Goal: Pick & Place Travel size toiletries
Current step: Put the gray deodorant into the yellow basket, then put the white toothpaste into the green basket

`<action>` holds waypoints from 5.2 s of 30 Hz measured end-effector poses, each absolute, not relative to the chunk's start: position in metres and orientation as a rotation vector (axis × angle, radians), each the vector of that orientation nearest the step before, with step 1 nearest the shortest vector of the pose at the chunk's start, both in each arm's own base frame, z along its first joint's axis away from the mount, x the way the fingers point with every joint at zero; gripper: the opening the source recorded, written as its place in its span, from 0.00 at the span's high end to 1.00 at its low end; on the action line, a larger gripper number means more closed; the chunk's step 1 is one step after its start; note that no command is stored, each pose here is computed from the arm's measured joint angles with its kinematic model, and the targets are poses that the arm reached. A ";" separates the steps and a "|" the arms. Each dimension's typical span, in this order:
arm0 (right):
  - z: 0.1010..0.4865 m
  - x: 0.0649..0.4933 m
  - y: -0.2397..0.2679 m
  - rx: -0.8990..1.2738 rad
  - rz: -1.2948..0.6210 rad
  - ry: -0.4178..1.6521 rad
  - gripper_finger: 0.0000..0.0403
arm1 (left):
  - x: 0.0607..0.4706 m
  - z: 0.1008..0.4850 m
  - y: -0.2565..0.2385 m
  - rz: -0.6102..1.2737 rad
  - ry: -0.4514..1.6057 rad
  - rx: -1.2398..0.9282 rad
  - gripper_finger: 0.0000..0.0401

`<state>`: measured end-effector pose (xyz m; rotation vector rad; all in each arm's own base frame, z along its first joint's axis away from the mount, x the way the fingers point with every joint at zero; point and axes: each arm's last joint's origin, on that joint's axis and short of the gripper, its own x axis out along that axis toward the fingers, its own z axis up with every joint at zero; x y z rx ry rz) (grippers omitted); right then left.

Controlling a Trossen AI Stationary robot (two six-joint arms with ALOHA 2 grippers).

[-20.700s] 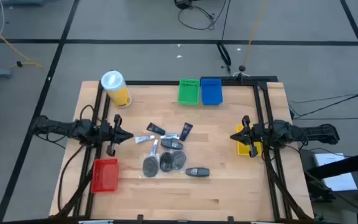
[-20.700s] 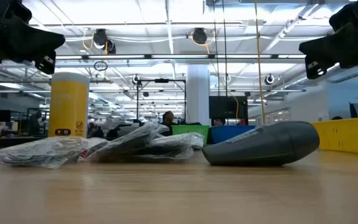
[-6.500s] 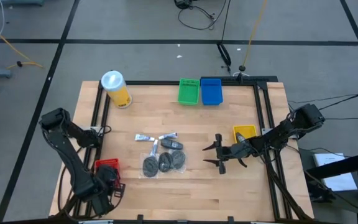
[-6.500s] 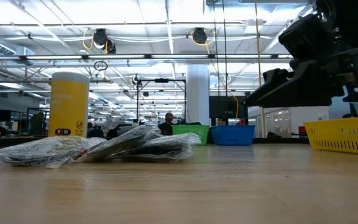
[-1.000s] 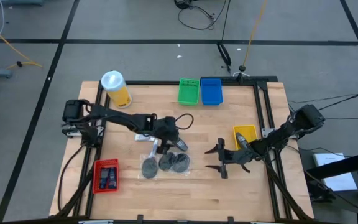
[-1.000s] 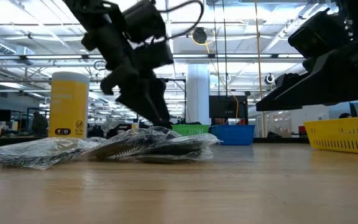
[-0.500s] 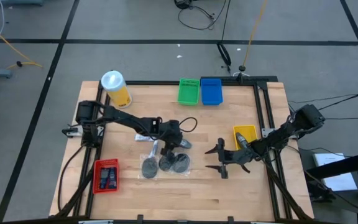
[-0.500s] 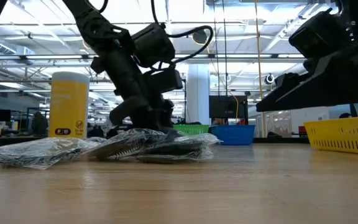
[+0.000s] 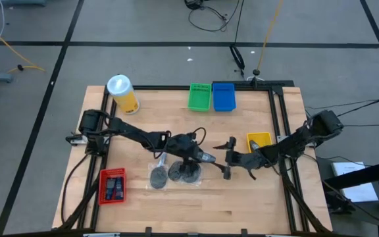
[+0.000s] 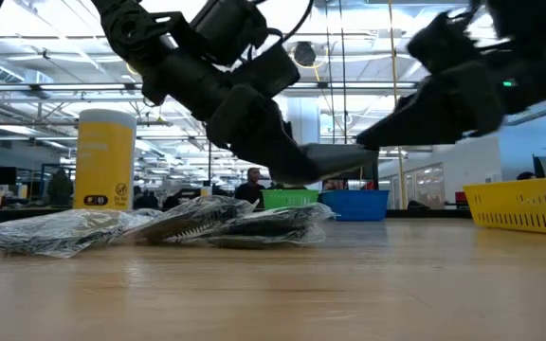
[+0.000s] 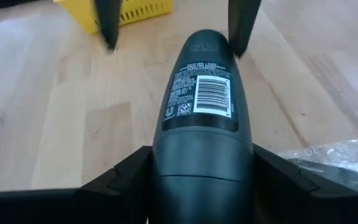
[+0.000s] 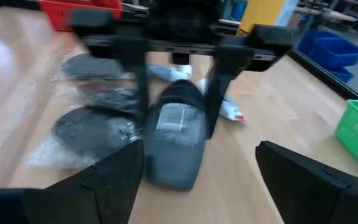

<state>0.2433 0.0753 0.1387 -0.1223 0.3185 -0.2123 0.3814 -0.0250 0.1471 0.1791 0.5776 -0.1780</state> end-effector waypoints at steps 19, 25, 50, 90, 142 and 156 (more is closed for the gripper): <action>0.123 0.276 0.062 -0.088 -0.137 0.372 0.26 | 0.384 0.151 -0.028 -0.078 0.541 0.143 0.45; 0.120 0.278 0.063 -0.100 -0.138 0.349 0.36 | 0.383 0.150 -0.028 -0.079 0.555 0.142 0.46; 0.187 0.184 0.044 0.317 -0.545 0.847 0.52 | 0.355 0.199 -0.041 0.120 0.592 0.115 0.02; 0.188 0.139 0.032 0.458 -0.950 1.391 0.38 | 0.348 0.195 -0.070 0.101 0.621 0.055 0.11; 0.126 0.212 0.064 -0.017 0.130 0.228 0.47 | 0.298 0.154 -0.024 0.347 0.889 -0.178 0.32; 0.124 0.211 0.063 0.004 0.125 0.252 0.47 | 0.277 0.120 -0.001 0.119 0.821 0.076 0.46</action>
